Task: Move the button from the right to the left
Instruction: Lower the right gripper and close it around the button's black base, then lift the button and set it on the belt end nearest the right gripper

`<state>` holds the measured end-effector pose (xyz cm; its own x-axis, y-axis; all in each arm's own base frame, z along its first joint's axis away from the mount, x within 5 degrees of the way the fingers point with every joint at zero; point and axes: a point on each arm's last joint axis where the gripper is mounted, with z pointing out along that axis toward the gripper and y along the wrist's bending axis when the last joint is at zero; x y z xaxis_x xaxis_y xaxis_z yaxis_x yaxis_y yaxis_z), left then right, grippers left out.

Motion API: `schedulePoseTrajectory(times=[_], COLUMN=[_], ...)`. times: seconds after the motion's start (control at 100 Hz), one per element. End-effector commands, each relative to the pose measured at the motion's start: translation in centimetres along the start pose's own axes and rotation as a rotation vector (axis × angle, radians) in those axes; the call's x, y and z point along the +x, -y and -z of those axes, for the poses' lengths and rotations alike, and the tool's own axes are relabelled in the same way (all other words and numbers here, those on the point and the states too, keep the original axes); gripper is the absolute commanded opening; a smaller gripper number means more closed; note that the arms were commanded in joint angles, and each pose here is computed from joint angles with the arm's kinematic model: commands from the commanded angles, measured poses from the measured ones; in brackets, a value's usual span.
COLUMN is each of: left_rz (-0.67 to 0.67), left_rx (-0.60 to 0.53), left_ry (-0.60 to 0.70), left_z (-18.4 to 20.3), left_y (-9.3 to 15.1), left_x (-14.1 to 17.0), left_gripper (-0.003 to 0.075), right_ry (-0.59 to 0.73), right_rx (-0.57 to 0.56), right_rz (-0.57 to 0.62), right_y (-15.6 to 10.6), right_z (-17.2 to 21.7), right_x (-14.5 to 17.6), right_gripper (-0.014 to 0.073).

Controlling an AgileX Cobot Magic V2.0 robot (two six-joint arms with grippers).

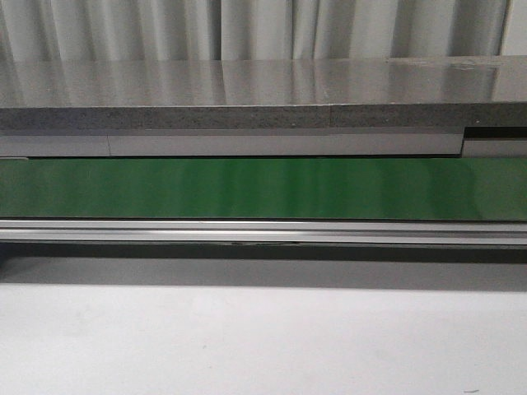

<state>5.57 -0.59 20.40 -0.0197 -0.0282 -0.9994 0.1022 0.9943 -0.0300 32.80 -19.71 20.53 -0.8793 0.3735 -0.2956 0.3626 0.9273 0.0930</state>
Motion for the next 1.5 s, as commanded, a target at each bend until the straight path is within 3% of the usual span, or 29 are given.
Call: schedulePoseTrajectory(times=[0.0,0.32,0.51,0.63,0.79,0.91,1.05,1.29,1.49], left_rz=[0.001,0.001,0.001,0.001,0.001,0.001,0.001,0.001,0.001], left_rx=[0.006,0.006,0.006,0.006,0.006,0.006,0.006,0.006,0.006], left_ry=[0.059,0.059,0.059,0.059,0.059,0.059,0.059,0.059,0.059], left_z=[0.0,0.0,0.0,0.0,0.0,0.0,0.0,0.0,0.0], left_y=[0.0,0.0,0.0,0.0,0.0,0.0,0.0,0.0,0.0], left_x=[0.7,0.7,0.7,0.7,0.7,0.7,0.7,0.7,0.7], left_gripper=[-0.0020,-0.0020,-0.0020,-0.0020,-0.0020,-0.0020,-0.0020,-0.0020,-0.0020], right_ry=[0.086,0.047,0.039,0.046,0.092,0.162,0.153,0.079,0.046], right_rx=[0.002,-0.003,-0.004,-0.007,-0.012,-0.015,-0.015,-0.040,-0.053], right_rz=[0.015,0.005,0.001,-0.005,-0.025,-0.047,-0.046,-0.020,-0.049], right_y=[0.2,0.7,0.8,0.8,-0.1,-1.8,-4.2,-8.7,-10.2], right_z=[1.3,-1.6,-2.1,-1.6,2.0,5.3,7.7,9.0,7.2], right_x=[-1.3,-1.9,-1.8,-2.2,-2.8,-2.9,-2.2,-0.7,0.3], right_gripper=[0.0539,0.0514,0.0222,0.0129,0.0123,0.0123,0.0123,0.0123,0.0123])
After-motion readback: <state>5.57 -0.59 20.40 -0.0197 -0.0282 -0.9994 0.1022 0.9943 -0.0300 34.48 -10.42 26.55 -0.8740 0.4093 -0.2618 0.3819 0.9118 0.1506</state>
